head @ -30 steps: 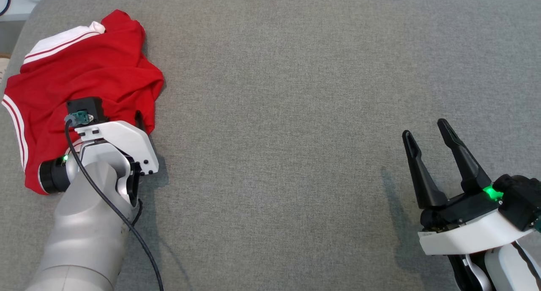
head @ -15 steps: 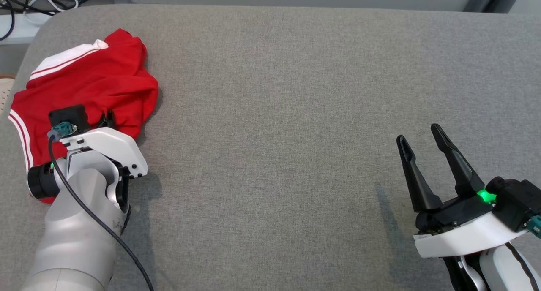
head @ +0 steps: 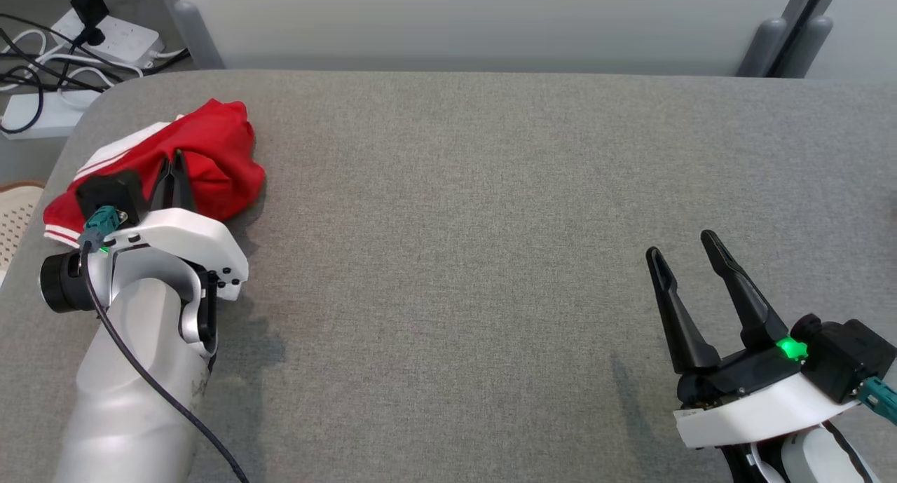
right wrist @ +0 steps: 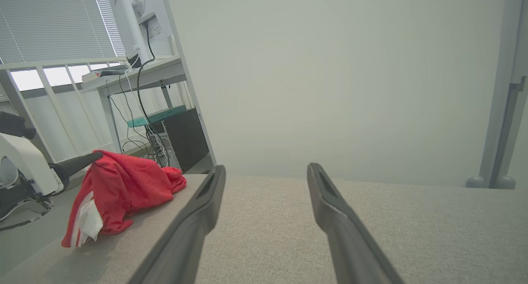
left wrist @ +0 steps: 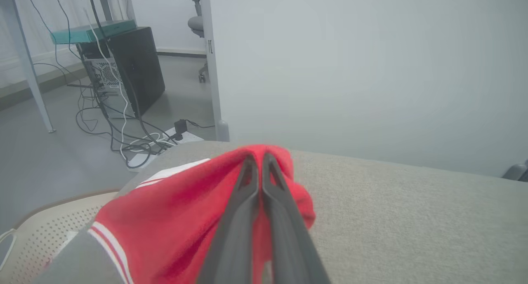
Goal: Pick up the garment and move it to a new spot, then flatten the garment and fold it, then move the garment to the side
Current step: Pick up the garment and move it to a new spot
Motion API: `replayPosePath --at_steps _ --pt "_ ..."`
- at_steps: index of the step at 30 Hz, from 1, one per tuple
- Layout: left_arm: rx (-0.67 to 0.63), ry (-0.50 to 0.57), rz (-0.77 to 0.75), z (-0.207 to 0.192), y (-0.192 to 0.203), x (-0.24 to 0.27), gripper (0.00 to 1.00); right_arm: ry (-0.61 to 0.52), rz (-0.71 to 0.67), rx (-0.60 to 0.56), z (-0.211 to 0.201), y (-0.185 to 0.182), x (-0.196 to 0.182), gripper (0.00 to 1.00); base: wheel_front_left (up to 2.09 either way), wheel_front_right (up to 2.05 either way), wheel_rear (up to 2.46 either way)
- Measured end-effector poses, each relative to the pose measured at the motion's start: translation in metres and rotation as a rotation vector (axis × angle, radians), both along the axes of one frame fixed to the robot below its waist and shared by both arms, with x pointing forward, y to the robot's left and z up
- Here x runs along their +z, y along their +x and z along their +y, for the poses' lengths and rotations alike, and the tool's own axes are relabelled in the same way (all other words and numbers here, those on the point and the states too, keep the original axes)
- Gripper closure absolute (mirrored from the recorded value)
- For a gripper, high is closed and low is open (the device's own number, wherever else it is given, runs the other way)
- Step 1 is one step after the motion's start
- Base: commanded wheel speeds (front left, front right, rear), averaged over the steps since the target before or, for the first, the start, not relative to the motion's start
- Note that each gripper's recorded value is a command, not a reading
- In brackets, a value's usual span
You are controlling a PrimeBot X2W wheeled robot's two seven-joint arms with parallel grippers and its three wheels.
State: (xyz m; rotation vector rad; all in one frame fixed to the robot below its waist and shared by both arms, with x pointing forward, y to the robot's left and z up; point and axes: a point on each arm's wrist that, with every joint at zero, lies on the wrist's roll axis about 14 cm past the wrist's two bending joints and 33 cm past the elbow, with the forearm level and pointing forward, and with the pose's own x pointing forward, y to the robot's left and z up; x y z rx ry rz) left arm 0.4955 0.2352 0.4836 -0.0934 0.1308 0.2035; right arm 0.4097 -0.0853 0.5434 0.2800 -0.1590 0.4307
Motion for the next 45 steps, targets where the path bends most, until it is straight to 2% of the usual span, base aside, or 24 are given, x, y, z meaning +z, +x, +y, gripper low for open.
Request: replayPosePath --at_steps 9,15,32,45 --pt "-0.088 0.026 -0.182 -0.032 0.001 0.056 1.00 0.006 -0.032 -0.026 -0.007 -0.014 0.014 0.00 0.00 0.00 0.00" --pt "-0.189 0.030 -0.260 -0.071 0.005 0.082 1.00 0.022 -0.045 -0.055 -0.015 -0.021 0.021 0.00 0.00 0.00 0.00" --pt "-0.519 0.018 -0.366 -0.202 0.014 0.120 1.00 0.037 -0.044 -0.208 -0.061 -0.045 0.023 0.00 0.00 0.00 0.00" --pt "-0.783 -0.021 -0.409 -0.304 -0.004 0.138 1.00 0.035 -0.037 -0.300 -0.087 -0.061 0.022 0.00 0.00 0.00 0.00"
